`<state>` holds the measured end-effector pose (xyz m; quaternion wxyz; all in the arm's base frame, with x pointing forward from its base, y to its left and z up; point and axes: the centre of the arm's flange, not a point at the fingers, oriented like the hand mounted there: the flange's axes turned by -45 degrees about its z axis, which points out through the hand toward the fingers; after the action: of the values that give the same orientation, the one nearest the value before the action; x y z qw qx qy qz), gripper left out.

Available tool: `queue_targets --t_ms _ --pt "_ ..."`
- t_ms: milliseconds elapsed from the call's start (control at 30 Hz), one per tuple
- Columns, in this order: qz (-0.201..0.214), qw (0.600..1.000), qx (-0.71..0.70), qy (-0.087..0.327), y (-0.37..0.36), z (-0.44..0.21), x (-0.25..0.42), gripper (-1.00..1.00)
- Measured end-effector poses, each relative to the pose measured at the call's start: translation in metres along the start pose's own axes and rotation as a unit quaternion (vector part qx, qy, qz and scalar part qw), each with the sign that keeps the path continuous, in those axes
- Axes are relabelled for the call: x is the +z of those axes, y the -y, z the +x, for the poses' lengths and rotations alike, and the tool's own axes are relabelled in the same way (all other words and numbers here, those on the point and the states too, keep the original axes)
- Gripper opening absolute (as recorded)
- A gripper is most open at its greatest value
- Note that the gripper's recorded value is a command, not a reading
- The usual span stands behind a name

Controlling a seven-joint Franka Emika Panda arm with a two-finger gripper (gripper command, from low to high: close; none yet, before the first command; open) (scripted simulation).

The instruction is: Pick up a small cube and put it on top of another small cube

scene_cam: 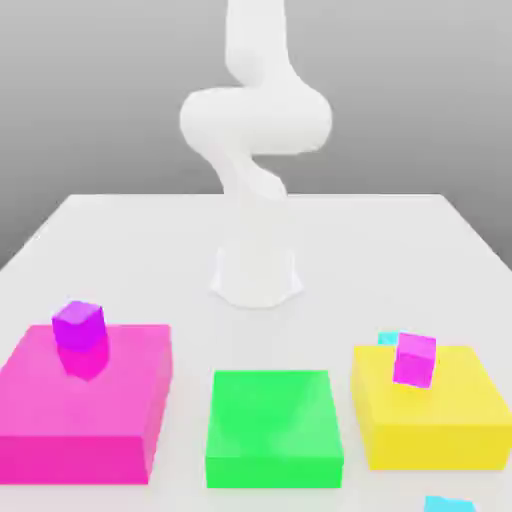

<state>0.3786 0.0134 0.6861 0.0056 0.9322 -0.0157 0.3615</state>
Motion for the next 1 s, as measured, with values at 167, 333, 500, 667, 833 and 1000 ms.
queue_targets --t_ms 167,333,500,667,833,1000 --pt "-0.019 0.998 0.009 0.06 0.029 0.004 0.084 0.0" --pt "-0.032 0.993 0.016 0.115 0.058 -0.007 0.166 0.0" --pt "-0.04 0.984 0.024 0.17 0.087 -0.033 0.245 0.0" --pt "-0.041 0.974 0.029 0.223 0.12 -0.072 0.318 0.0" --pt "-0.04 0.959 0.043 0.276 0.147 -0.122 0.384 0.0" --pt "-0.033 0.942 0.058 0.329 0.177 -0.181 0.438 0.0"
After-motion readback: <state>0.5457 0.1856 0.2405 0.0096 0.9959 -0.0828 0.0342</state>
